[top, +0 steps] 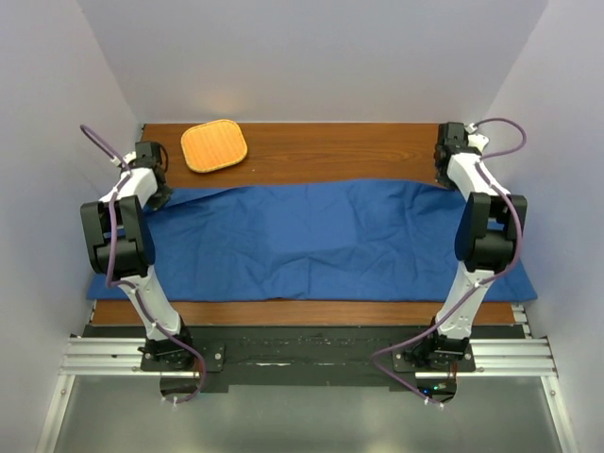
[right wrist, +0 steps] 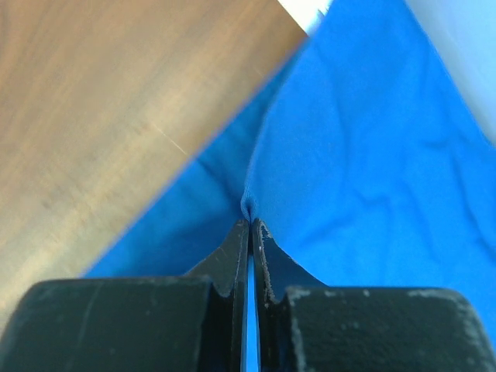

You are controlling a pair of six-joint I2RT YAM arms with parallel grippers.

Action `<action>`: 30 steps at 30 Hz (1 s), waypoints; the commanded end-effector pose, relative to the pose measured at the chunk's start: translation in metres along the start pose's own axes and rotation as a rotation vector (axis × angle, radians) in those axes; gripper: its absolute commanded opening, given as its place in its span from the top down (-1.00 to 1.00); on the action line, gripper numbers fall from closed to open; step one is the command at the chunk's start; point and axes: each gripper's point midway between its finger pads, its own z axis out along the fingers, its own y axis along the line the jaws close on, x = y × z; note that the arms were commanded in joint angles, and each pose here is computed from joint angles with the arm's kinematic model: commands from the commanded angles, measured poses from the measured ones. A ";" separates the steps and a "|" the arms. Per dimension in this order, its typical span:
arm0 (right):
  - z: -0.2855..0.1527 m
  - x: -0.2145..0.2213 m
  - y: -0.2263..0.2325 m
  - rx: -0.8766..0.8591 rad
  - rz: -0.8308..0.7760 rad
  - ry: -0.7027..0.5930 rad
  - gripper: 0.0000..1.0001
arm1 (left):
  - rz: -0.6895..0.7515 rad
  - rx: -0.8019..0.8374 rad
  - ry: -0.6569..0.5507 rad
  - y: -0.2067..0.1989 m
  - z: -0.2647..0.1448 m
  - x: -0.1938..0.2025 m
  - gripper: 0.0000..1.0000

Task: Open and lay out the surgical kit
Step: Open the surgical kit at the center of the board.

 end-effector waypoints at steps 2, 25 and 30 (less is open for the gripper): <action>0.004 0.033 -0.035 0.055 0.079 0.036 1.00 | -0.017 -0.007 -0.049 0.010 -0.016 -0.019 0.92; 0.031 0.038 -0.032 -0.037 0.246 0.054 0.22 | -0.005 -0.039 -0.017 0.016 -0.001 -0.007 0.95; 0.035 0.033 -0.031 -0.035 0.245 0.053 0.68 | -0.002 -0.047 -0.022 0.017 -0.003 -0.009 0.96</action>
